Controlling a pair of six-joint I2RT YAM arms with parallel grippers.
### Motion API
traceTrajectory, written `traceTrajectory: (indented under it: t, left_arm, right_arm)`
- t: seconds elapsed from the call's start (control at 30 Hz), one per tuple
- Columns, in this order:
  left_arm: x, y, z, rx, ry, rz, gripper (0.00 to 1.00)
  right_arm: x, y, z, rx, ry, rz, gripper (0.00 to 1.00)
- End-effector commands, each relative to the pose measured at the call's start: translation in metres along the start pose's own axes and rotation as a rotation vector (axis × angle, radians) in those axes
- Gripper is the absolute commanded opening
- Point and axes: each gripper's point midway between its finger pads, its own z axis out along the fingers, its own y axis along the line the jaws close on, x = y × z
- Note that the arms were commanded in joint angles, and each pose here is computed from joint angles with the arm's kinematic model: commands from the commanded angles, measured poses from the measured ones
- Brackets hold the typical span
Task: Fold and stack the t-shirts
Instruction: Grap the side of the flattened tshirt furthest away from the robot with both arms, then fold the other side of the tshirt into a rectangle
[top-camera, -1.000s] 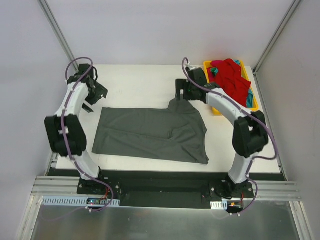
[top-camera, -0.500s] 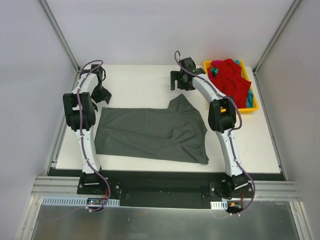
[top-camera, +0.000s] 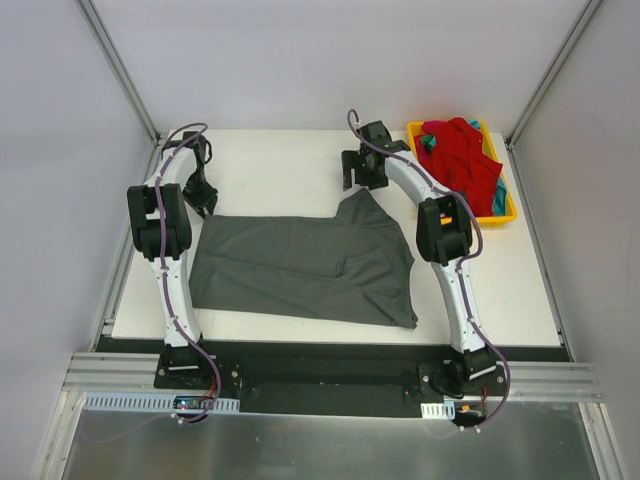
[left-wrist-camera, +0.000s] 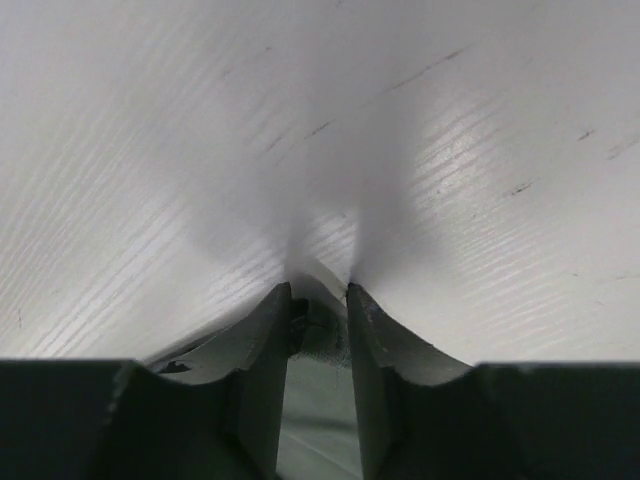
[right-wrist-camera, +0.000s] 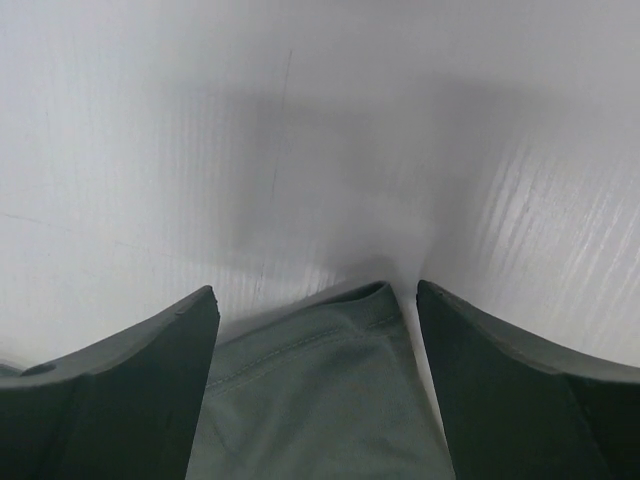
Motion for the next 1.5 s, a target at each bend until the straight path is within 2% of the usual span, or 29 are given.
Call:
traceTrajectory:
  t: [0.0, 0.07, 0.1, 0.17, 0.23, 0.33, 0.43, 0.5, 0.63, 0.8, 1.07, 1.2, 1.47]
  left_arm:
    - [0.015, 0.014, 0.003, -0.035, 0.063, 0.017, 0.15]
    - [0.015, 0.014, 0.002, -0.032, 0.065, 0.017, 0.03]
    - [0.016, 0.014, 0.001, -0.031, 0.066, 0.017, 0.0]
    - [0.016, 0.014, -0.001, -0.028, 0.062, 0.019, 0.0]
    - [0.015, 0.014, -0.003, -0.025, 0.055, 0.02, 0.0]
    - [0.014, 0.016, -0.01, -0.021, 0.042, 0.024, 0.0]
    - [0.013, 0.018, -0.018, -0.009, 0.03, 0.027, 0.0]
    - [0.013, 0.017, -0.026, 0.01, 0.025, 0.028, 0.0]
    - [0.015, 0.016, -0.039, 0.068, 0.007, 0.045, 0.0]
    - [0.025, 0.026, -0.053, 0.112, -0.02, 0.055, 0.0]
    - [0.044, 0.047, -0.068, 0.134, -0.044, 0.068, 0.0]
    - [0.051, 0.061, -0.069, 0.113, -0.067, 0.065, 0.0]
    - [0.055, 0.078, -0.069, 0.072, -0.1, 0.057, 0.0]
  right_arm:
    - [0.032, 0.0, -0.01, 0.011, 0.11, -0.011, 0.78]
    - [0.033, -0.002, -0.012, 0.029, 0.108, -0.025, 0.68]
    - [0.032, -0.002, -0.013, 0.045, 0.103, -0.032, 0.65]
    - [0.032, -0.006, -0.014, 0.078, 0.098, -0.042, 0.57]
    - [0.03, -0.012, -0.015, 0.126, 0.087, -0.051, 0.41]
    - [0.025, -0.015, -0.017, 0.166, 0.069, -0.075, 0.23]
    - [0.015, -0.008, -0.023, 0.164, 0.041, -0.144, 0.08]
    - [0.009, -0.001, -0.031, 0.145, 0.017, -0.184, 0.02]
    - [-0.006, 0.017, -0.066, 0.129, -0.098, -0.241, 0.01]
    - [0.001, 0.039, -0.104, 0.051, -0.19, -0.273, 0.0]
    - [0.036, 0.041, -0.146, 0.013, -0.195, -0.311, 0.0]
    - [0.058, 0.051, -0.161, -0.086, -0.202, -0.306, 0.01]
    - [0.09, 0.049, -0.187, -0.139, -0.223, -0.297, 0.0]
